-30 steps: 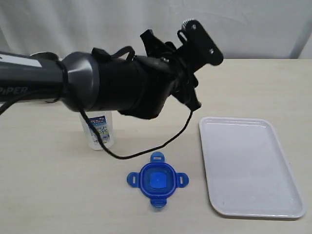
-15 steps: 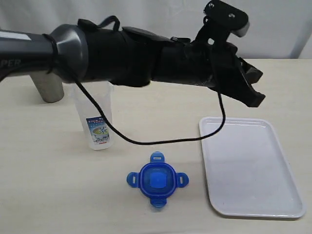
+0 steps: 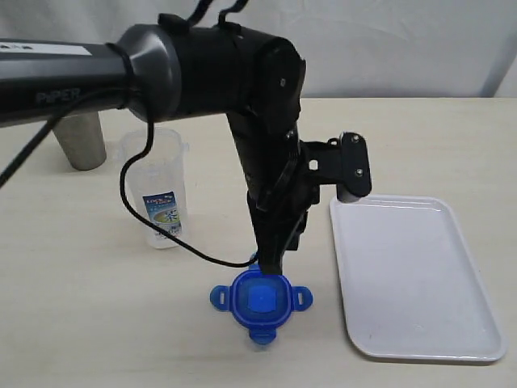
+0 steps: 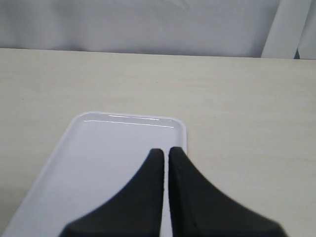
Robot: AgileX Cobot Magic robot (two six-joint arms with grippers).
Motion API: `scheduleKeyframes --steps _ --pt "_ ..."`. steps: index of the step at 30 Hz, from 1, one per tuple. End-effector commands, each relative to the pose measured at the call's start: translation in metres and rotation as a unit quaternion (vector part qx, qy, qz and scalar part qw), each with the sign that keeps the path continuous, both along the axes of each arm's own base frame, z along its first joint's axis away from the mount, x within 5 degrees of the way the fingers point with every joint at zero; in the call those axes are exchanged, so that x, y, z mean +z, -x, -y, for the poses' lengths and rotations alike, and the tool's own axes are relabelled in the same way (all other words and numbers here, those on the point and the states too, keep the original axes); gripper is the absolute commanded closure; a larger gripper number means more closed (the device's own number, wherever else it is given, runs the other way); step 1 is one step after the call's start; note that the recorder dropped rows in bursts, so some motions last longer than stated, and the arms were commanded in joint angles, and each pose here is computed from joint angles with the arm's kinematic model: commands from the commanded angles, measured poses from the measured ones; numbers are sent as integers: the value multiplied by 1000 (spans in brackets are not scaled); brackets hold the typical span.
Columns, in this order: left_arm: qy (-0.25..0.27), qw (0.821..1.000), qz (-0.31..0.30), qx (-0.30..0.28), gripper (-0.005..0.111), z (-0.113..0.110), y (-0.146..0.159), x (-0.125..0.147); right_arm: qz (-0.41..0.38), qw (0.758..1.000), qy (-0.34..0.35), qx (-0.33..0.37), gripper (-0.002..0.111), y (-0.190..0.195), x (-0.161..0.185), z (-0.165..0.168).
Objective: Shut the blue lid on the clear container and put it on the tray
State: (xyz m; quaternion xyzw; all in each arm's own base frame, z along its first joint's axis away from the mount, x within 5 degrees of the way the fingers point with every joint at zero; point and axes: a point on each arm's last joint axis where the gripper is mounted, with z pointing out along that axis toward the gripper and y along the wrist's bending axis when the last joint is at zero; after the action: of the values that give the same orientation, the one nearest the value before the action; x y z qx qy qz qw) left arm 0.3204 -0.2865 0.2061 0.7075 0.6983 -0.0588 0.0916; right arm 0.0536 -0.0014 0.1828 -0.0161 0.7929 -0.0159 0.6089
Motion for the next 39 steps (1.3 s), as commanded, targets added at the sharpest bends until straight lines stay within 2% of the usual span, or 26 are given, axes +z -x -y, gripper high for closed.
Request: scheduleKeyframes --steps 1,4,6,8,13,18,22,27,31,36,39 --pt "-41 999 -5 1 76 1 -8 -33 2 1000 2 0 104 0 -1 0" --pt "-31 999 20 2 56 4 -16 -43 2 1000 2 0 104 0 -1 0" --pt "-15 999 44 17 49 8 -21 -44 2 1000 2 0 104 0 -1 0" --pt "-4 998 49 38 49 10 -23 -45 2 1000 2 0 104 0 -1 0" --pt "-11 998 39 44 49 7 -23 -47 2 1000 2 0 104 0 -1 0" --pt "-9 997 1 71 49 -7 -31 -55 2 1000 2 0 104 0 -1 0" --pt "12 997 -19 68 49 -17 -39 -57 2 1000 2 0 104 0 -1 0" --pt "41 996 -24 77 62 -27 -48 -56 2 1000 2 0 104 0 -1 0" --pt "69 994 -57 58 62 -26 -45 -55 2 1000 2 0 104 0 -1 0" --pt "45 996 -67 25 55 -28 -42 -64 2 1000 2 0 104 0 -1 0" --pt "35 997 -70 23 56 -29 -44 -72 2 1000 2 0 104 0 -1 0"
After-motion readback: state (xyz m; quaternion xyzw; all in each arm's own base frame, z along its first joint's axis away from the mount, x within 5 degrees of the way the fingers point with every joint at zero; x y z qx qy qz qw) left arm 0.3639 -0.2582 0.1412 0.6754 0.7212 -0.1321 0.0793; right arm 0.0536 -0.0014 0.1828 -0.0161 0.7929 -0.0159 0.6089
